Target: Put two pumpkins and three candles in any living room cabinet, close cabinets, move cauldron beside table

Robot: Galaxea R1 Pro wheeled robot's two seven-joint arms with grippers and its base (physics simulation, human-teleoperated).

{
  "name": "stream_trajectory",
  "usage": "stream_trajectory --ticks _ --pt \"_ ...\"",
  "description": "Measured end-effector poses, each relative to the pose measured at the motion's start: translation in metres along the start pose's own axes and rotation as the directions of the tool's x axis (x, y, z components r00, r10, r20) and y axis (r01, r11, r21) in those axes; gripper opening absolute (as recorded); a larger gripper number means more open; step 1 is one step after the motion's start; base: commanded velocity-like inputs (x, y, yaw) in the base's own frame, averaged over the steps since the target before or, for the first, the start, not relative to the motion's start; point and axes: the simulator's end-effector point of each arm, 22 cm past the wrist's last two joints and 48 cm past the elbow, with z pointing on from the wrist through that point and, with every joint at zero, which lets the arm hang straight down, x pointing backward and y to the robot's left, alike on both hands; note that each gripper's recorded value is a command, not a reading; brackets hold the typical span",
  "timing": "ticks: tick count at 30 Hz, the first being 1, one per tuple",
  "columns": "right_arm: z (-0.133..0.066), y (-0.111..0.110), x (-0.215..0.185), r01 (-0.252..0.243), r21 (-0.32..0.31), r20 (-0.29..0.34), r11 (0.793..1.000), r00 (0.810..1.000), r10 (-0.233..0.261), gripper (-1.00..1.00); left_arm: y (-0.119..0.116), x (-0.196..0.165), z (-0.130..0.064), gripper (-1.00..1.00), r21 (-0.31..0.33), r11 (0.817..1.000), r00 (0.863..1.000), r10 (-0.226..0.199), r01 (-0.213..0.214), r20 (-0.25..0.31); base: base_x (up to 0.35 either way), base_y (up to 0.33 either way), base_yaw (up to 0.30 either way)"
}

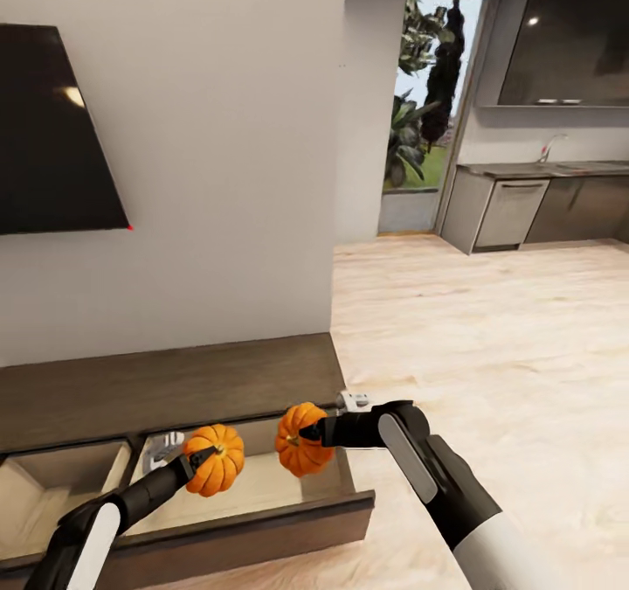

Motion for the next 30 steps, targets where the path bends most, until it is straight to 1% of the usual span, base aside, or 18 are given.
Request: stream_trajectory --ticks 4,6,8,11,14,15,16,17,18,19,20,21,22,24,27,29,30 --pt "0.000 0.008 0.000 -0.007 -0.051 0.001 0.999 1.000 0.007 -1.00 0.004 0.008 0.005 -1.00 -0.033 0.999 1.000 0.006 -0.006 -0.017 0.290 -0.069 0.283" --pt "-0.002 0.018 0.000 -0.012 -0.105 0.005 0.994 1.000 0.013 -1.00 0.006 0.010 0.006 -1.00 -0.048 0.999 1.000 0.007 -0.008 -0.022 0.143 -0.029 0.283" --pt "-0.002 0.020 -0.001 -0.002 -0.118 0.012 0.993 1.000 0.004 -1.00 0.006 0.011 0.007 -1.00 -0.053 0.999 1.000 0.004 -0.006 -0.024 0.073 -0.015 0.283" --pt "-0.002 0.025 -0.005 0.002 -0.139 0.031 0.990 1.000 0.002 -1.00 0.008 0.012 0.007 -1.00 -0.063 0.998 1.000 0.006 -0.008 -0.026 0.028 -0.006 0.284" --pt "-0.002 0.022 -0.003 0.001 -0.138 0.038 0.990 0.999 0.004 -1.00 0.011 0.015 0.008 -1.00 -0.069 0.998 0.999 0.003 -0.005 -0.033 0.007 -0.001 0.286" --pt "-0.005 0.016 -0.003 -0.002 -0.133 0.039 0.991 0.999 0.007 -1.00 0.011 0.016 0.008 -1.00 -0.070 0.998 0.999 0.002 -0.004 -0.034 0.001 0.000 0.286" --pt "-0.010 0.001 -0.003 -0.002 -0.113 0.043 0.994 0.999 0.007 -1.00 0.012 0.016 0.008 -1.00 -0.070 0.998 0.999 0.001 -0.004 -0.035 0.001 0.000 0.286" --pt "-0.013 -0.015 -0.004 0.014 -0.070 0.054 0.997 0.998 -0.010 -1.00 0.012 0.016 0.008 -1.00 -0.071 0.997 0.999 0.001 -0.004 -0.036 0.001 0.000 0.286" --pt "-0.015 -0.020 -0.006 0.011 -0.065 0.064 0.998 0.998 -0.007 -1.00 0.012 0.017 0.008 -1.00 -0.071 0.997 0.999 0.001 -0.004 -0.036 0.000 0.000 0.286" --pt "-0.019 -0.022 -0.011 -0.012 -0.080 0.089 0.997 0.996 0.019 -1.00 0.012 0.017 0.008 -1.00 -0.071 0.997 0.999 0.001 -0.003 -0.036 0.000 0.000 0.286" --pt "-0.023 -0.033 -0.016 -0.023 -0.065 0.120 0.998 0.992 0.031 -1.00 0.012 0.017 0.009 -1.00 -0.071 0.997 0.999 0.001 -0.003 -0.037 0.000 0.020 0.286" --pt "-0.024 -0.041 -0.017 -0.017 -0.041 0.128 0.999 0.992 0.022 -1.00 0.012 0.017 0.009 -1.00 -0.071 0.997 0.999 0.000 -0.003 -0.037 0.000 0.103 0.286" --pt "-0.027 -0.044 -0.021 -0.034 -0.046 0.144 0.998 0.989 0.040 -1.00 0.012 0.017 0.009 -1.00 -0.070 0.998 0.999 0.000 -0.002 -0.036 0.000 0.143 0.286" --pt "-0.030 -0.050 -0.025 -0.049 -0.041 0.160 0.998 0.986 0.055 -1.00 0.012 0.016 0.009 -1.00 -0.071 0.997 0.999 0.001 -0.004 -0.032 0.000 0.218 0.277" --pt "-0.032 -0.054 -0.027 -0.059 -0.035 0.167 0.998 0.984 0.064 -1.00 0.013 0.016 0.009 -1.00 -0.072 0.997 1.000 0.003 -0.005 -0.029 0.000 0.265 0.179" --pt "-0.032 -0.060 -0.027 -0.063 -0.014 0.170 0.998 0.983 0.064 -1.00 0.012 0.015 0.009 -1.00 -0.071 0.997 1.000 0.003 -0.005 -0.028 0.002 0.294 0.086" --pt "-0.033 -0.061 -0.027 -0.067 -0.014 0.172 0.998 0.983 0.068 -1.00 0.012 0.015 0.009 -1.00 -0.071 0.997 1.000 0.003 -0.005 -0.028 0.026 0.306 0.049"
